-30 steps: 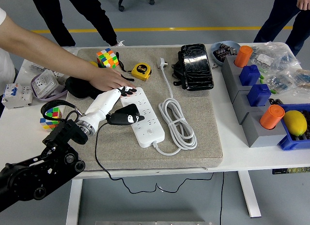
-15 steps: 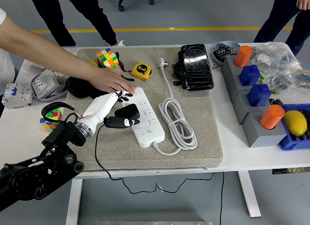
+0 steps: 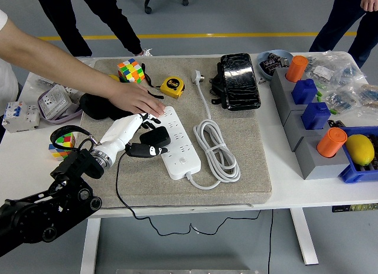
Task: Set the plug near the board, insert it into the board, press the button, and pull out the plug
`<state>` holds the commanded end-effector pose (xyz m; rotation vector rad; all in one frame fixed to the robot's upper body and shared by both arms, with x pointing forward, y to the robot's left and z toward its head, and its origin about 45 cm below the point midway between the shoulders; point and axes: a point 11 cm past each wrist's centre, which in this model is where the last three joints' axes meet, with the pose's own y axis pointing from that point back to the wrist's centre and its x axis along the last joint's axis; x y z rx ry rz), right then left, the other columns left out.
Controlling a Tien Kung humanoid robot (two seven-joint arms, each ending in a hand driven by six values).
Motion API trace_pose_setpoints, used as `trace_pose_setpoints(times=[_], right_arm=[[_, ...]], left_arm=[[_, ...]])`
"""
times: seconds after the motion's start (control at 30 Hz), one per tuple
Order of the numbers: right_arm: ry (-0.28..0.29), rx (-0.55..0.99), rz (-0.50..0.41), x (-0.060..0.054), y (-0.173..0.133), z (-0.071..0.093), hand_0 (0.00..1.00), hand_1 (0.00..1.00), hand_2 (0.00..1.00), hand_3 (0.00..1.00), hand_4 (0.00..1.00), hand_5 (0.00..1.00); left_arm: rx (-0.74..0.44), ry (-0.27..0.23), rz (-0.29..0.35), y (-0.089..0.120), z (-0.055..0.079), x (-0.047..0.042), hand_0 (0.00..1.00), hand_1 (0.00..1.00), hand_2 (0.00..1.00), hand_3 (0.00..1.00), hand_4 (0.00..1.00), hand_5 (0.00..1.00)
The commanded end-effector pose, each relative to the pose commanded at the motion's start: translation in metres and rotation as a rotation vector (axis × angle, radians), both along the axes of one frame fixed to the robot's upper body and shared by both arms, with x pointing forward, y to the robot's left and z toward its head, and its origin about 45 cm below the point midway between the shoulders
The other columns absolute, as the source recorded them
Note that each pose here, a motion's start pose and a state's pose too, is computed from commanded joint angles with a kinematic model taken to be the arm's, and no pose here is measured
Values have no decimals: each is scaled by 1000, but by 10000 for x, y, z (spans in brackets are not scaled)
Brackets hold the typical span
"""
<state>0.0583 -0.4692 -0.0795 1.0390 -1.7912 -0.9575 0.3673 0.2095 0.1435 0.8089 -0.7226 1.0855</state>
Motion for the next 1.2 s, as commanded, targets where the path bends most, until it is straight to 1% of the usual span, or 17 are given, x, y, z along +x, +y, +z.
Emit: trace_pose_setpoints(times=[0.17,0.2,0.37,0.4,0.57,0.6,0.77,0.8,0.97,1.0,1.17,1.2], right_arm=[[2,0,2,-4,-1,0,571,649,635,542,925,484],[2,-1,3,-2,-3,1,571,650,635,542,924,483],[-1,-2,3,8,-8,6,571,650,635,542,924,483],[-1,-1,3,10,-7,6,571,650,635,542,924,482],[-4,-1,4,21,-5,8,571,650,635,542,924,482],[-4,-1,4,21,-5,8,571,650,635,541,924,480],[-4,0,5,18,3,5,571,650,635,541,924,480],[-4,0,5,17,4,4,572,650,635,541,923,479],[-2,0,5,10,3,4,572,650,635,541,923,479],[-3,0,6,15,2,5,572,650,635,541,923,480],[-5,0,3,19,3,5,572,650,635,541,923,480],[-5,0,3,19,3,5,572,650,634,540,923,479]], left_arm=[[5,-9,0,2,-2,8,559,612,588,601,912,258],[5,-11,1,3,1,11,523,593,580,585,874,216],[8,-19,1,-4,18,36,523,593,580,585,874,216],[8,-19,2,-5,20,40,500,581,577,580,900,245],[15,-10,6,-4,12,56,500,581,577,580,900,245],[17,-7,7,-2,8,56,448,550,569,572,913,261],[24,2,11,8,-2,60,448,550,569,572,913,261],[26,3,11,9,-2,61,383,501,548,553,882,201],[20,-3,6,2,10,59,383,501,548,553,882,201],[19,-7,6,1,16,62,308,461,502,552,805,2],[13,-6,4,-6,4,57,308,461,502,552,805,2],[12,-5,3,-6,0,55,284,430,483,547,764,2]])
